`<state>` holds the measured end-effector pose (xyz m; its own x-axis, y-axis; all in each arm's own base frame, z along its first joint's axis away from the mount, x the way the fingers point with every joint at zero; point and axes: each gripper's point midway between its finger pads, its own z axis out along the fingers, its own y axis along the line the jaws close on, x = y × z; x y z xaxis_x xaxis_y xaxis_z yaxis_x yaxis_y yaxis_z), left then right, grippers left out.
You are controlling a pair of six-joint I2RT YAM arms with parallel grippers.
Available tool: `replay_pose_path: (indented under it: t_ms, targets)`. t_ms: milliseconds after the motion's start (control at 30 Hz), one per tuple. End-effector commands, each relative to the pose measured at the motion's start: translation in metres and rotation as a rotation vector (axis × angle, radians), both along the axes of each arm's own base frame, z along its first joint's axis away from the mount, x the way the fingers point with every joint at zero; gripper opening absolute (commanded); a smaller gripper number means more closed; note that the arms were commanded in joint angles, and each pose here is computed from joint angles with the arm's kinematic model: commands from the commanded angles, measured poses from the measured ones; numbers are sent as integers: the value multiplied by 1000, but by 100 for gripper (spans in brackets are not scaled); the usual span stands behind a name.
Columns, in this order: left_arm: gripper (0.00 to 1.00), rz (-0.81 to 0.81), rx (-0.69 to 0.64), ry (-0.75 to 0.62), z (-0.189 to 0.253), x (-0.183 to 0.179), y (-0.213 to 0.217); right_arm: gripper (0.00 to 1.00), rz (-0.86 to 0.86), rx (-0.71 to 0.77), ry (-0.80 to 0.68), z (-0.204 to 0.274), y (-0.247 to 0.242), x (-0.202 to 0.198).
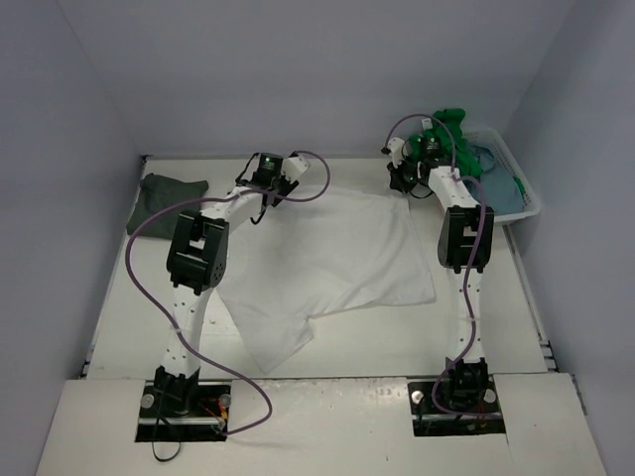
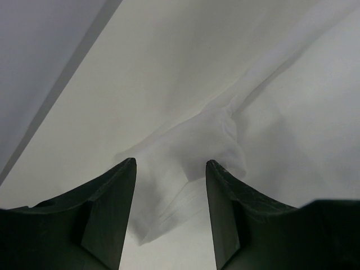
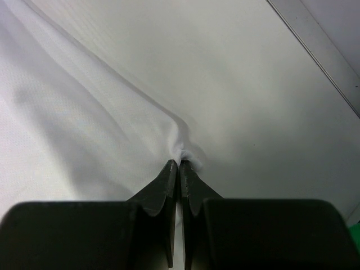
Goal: Fold and stack the t-shirts
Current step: Pick up the flattened T-shirt from the center of the board.
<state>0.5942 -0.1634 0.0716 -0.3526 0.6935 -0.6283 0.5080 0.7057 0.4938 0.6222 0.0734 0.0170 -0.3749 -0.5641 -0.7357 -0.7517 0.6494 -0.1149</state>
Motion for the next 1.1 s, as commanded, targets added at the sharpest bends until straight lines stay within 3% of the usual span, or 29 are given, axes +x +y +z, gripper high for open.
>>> replay_pose_path:
  t_ms: [0,267,633,1067]
  targets:
    - [47,23,-87,-119,75,8,6,0,-9,-7,7,23,-6,-9]
    - [47,56,-44,-90,72,4,28,0,-6,-9,19,20,-4,-13]
    - [47,213,-248,-55,106,2,74,0,4,-21,33,14,4,-17]
    - [47,233,-372,35,107,-22,64,0,18,-19,36,14,13,-19]
